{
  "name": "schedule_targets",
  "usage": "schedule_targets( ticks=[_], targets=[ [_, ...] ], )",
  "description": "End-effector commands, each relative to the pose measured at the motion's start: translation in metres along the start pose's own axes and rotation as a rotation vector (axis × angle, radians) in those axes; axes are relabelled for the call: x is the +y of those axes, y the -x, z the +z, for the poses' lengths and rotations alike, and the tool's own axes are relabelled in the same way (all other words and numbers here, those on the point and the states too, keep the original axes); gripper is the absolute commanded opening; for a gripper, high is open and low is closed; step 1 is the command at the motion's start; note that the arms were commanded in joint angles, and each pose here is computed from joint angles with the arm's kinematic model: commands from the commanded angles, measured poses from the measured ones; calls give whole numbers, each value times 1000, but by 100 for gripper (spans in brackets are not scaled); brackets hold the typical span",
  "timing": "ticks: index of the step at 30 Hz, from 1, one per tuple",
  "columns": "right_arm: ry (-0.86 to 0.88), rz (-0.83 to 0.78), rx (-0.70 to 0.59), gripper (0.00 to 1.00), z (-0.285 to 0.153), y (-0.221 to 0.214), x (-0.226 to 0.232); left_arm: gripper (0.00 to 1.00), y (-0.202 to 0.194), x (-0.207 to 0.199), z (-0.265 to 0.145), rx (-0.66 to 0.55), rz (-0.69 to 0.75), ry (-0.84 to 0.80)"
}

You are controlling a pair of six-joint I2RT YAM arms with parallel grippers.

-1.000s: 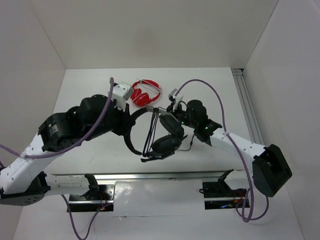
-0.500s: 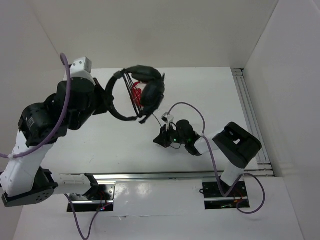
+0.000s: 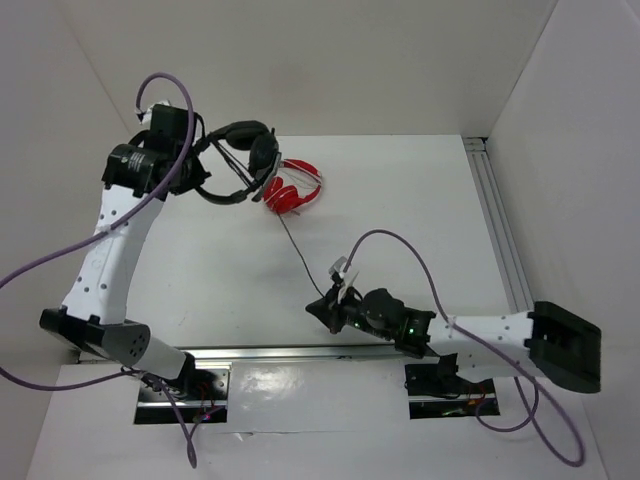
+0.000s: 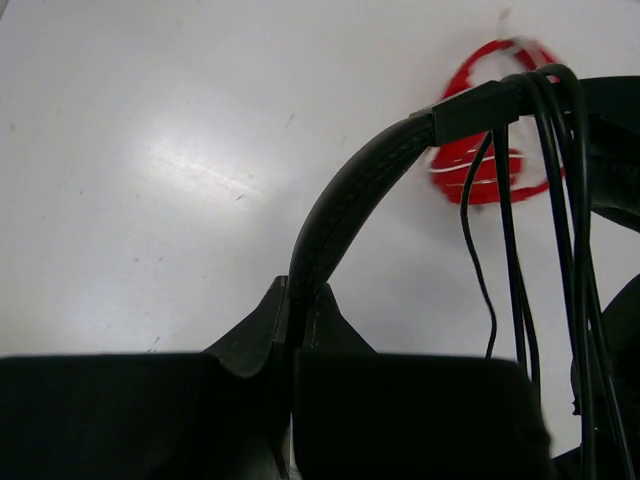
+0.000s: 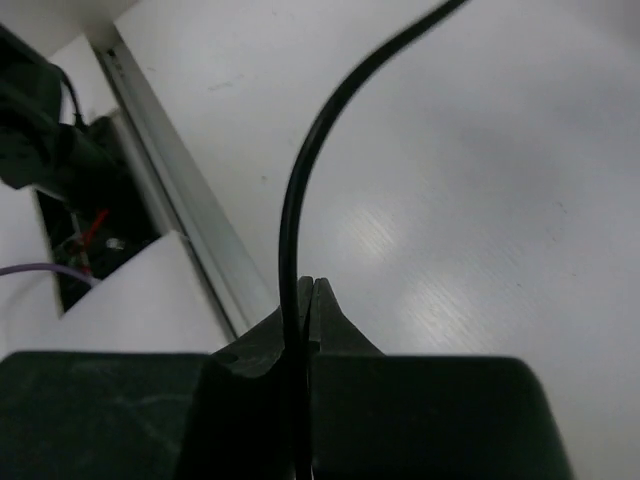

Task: Wrap the headphones

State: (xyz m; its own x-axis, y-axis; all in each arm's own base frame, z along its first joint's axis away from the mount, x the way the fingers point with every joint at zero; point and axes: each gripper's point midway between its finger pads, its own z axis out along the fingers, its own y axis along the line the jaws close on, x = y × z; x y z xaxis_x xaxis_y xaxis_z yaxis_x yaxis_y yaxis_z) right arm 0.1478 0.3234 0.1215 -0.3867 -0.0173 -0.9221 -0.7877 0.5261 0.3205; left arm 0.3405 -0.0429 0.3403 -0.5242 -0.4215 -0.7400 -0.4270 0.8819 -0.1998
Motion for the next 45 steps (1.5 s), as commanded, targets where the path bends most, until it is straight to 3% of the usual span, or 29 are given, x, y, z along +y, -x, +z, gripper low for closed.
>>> schedule_targets(
  ticks=[1,2,4,8,12,21,22,26,30,33,35,42,45],
  targets=[
    [-130,-61,-55,0,-20,38,20,0,-1,24,32,-17,-45,114],
    [-154,-57,-105,0,-31,56,28,0,-6,28,44,-6,-41,142],
    [-122,-104,-61,0,-44,52,57,0,-25,44,68,47,-20,218],
    [-102,-156,-105,0,-60,95,105,0,-59,51,92,127,12,290],
    [-199,-282,-103,0,-57,123,112,0,-86,47,100,154,100,335],
    [-428,-456,-161,0,-57,275,25,0,-158,28,107,293,432,204],
    [-467,-514,-69,0,-43,270,3,0,-165,20,107,299,481,183],
    [-579,-576,10,0,-28,298,-28,0,-187,-2,101,340,566,94],
    [-706,-561,24,0,-29,311,-90,0,-198,-27,68,289,675,-44],
    [-710,-549,31,0,-25,304,-120,0,-211,-49,27,231,750,-240],
    [-698,-546,47,0,-18,291,-129,0,-223,-63,-11,229,772,-428],
    [-673,-505,52,0,-6,280,-158,0,-227,-65,-102,211,823,-750],
    [-617,-470,80,0,3,264,-164,0,-207,-61,-122,161,828,-751]
  ],
)
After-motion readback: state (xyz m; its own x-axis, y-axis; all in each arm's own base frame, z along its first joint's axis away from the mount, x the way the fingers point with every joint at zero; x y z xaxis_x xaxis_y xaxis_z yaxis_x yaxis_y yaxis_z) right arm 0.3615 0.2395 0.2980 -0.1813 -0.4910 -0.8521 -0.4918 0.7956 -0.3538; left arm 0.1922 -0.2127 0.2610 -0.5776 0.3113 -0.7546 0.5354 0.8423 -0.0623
